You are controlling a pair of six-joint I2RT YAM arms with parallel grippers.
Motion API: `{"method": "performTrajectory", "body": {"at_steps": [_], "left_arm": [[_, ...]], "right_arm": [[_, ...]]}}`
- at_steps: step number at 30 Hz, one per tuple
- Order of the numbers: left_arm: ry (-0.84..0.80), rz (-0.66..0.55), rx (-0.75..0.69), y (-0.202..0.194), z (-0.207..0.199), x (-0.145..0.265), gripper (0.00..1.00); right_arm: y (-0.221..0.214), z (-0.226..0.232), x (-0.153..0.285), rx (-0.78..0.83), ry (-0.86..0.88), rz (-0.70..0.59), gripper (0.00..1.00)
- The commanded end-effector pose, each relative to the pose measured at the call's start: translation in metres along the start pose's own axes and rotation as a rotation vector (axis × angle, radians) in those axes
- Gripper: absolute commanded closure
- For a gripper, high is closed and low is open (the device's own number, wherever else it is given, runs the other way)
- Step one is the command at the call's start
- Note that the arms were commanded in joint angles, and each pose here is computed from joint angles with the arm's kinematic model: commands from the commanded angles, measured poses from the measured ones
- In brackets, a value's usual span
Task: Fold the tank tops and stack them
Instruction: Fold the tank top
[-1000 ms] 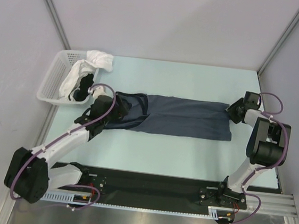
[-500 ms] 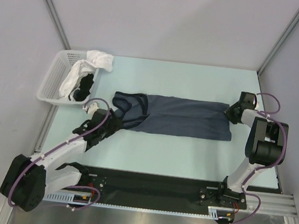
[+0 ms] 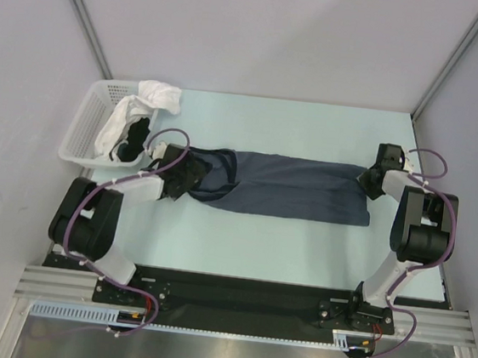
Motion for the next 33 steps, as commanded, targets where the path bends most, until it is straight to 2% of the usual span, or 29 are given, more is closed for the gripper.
{"method": "performTrajectory", "body": {"at_steps": [1, 6, 7, 9, 10, 12, 15, 16, 17, 19, 20, 22, 23, 25, 27, 29, 33], "left_arm": [[0.025, 0.051, 0.031, -0.002, -0.011, -0.019, 0.11], [0.054, 0.076, 0.032, 0.006, -0.042, -0.051, 0.12], [0.01, 0.061, 0.036, 0.018, -0.068, -0.053, 0.12], [0.044, 0.076, 0.024, 0.018, -0.074, -0.067, 0.13], [-0.004, 0.063, 0.022, 0.03, -0.099, -0.067, 0.13], [0.004, 0.054, 0.017, 0.038, -0.112, -0.074, 0.14], [-0.07, 0.054, -0.004, 0.048, -0.147, -0.088, 0.16], [-0.089, 0.054, -0.008, 0.05, -0.16, -0.098, 0.17], [-0.115, 0.075, -0.007, 0.048, -0.168, -0.102, 0.17], [-0.19, 0.075, 0.002, 0.054, -0.195, -0.106, 0.2], [-0.193, 0.096, 0.003, 0.047, -0.195, -0.12, 0.22], [-0.286, 0.093, 0.007, 0.052, -0.227, -0.119, 0.23], [-0.285, 0.108, 0.0, 0.046, -0.228, -0.132, 0.23], [-0.363, 0.085, -0.03, 0.054, -0.261, -0.127, 0.24], [-0.362, 0.108, -0.05, 0.045, -0.267, -0.137, 0.25], [-0.425, 0.099, -0.066, 0.054, -0.289, -0.127, 0.24], [-0.485, 0.072, -0.146, 0.07, -0.3, -0.1, 0.18]], "right_arm": [[-0.058, -0.052, 0.006, 0.027, -0.236, 0.22, 0.54], [-0.095, -0.045, 0.033, 0.092, -0.22, 0.255, 0.54], [-0.102, -0.046, 0.037, 0.089, -0.225, 0.271, 0.54], [-0.133, -0.036, 0.053, 0.169, -0.209, 0.329, 0.55], [-0.146, -0.04, 0.06, 0.163, -0.222, 0.356, 0.54], [-0.171, -0.041, 0.074, 0.183, -0.212, 0.417, 0.55], [-0.223, -0.042, 0.107, 0.229, -0.184, 0.494, 0.55], [-0.249, -0.039, 0.124, 0.313, -0.155, 0.511, 0.55], [-0.266, -0.045, 0.137, 0.282, -0.172, 0.539, 0.55], [-0.297, -0.049, 0.158, 0.315, -0.157, 0.585, 0.55], [-0.328, -0.05, 0.181, 0.353, -0.123, 0.646, 0.55], [-0.355, -0.049, 0.203, 0.383, -0.089, 0.693, 0.55], [-0.375, -0.052, 0.224, 0.462, -0.052, 0.727, 0.54], [-0.383, -0.052, 0.239, 0.506, -0.04, 0.726, 0.52], [-0.373, -0.04, 0.249, 0.563, 0.012, 0.615, 0.38], [-0.352, -0.044, 0.245, 0.606, -0.008, 0.495, 0.19], [-0.324, -0.025, 0.257, 0.619, 0.137, 0.413, 0.18]]}}
Point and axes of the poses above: each gripper's point midway between its finger pads, its own x axis back along the fingers, its own z axis along the line the jaws close on, y = z × x, the point moved 2 cm from there along x, back along the fingers, and after that the axes turned 4 degrees about x, right-handed, at the moved point
